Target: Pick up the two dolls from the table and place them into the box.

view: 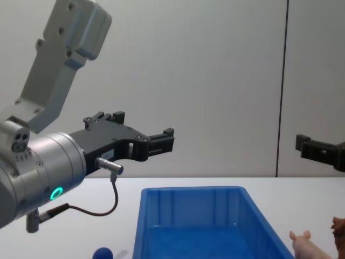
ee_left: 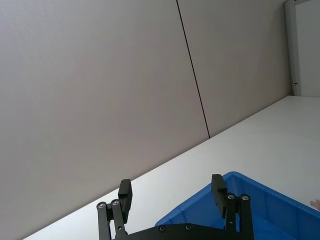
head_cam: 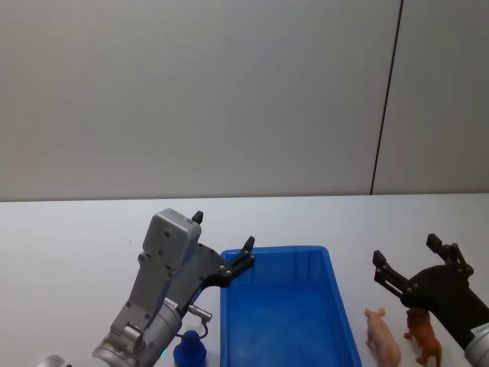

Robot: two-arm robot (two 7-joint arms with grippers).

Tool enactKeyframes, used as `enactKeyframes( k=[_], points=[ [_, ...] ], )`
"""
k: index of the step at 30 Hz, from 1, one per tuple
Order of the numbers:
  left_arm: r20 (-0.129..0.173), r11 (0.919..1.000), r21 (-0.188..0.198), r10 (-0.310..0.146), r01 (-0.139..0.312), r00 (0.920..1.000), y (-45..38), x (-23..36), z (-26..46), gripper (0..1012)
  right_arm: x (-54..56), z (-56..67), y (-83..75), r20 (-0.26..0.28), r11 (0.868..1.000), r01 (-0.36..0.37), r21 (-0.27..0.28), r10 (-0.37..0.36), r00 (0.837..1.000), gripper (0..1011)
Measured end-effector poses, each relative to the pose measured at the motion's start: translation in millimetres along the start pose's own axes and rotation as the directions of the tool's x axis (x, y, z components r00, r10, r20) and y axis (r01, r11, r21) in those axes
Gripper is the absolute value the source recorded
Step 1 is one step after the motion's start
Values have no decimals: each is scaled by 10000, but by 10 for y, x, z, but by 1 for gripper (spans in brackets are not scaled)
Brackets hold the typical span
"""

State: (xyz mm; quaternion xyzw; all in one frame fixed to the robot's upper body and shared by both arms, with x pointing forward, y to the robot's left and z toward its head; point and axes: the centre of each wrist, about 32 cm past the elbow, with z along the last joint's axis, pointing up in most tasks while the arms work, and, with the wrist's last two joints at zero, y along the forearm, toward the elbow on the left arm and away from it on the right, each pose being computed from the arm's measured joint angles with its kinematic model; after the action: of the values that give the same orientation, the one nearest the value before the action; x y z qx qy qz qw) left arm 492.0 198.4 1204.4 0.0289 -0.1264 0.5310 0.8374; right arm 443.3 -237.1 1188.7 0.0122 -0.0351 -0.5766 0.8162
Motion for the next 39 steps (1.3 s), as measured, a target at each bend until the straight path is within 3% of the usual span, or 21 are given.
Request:
enactKeyframes(
  k=[24, 39],
  points=[
    [0, 10000, -1, 0, 0, 10000, 0, 0, 0, 1001, 24, 2, -6, -2, 10000, 57, -26, -57, 10000, 1001],
    [0, 10000, 0, 0, 0, 10000, 0, 0, 0, 1001, 81, -13, -7, -29, 9959, 544, -718, -548, 9985, 1001]
  ],
)
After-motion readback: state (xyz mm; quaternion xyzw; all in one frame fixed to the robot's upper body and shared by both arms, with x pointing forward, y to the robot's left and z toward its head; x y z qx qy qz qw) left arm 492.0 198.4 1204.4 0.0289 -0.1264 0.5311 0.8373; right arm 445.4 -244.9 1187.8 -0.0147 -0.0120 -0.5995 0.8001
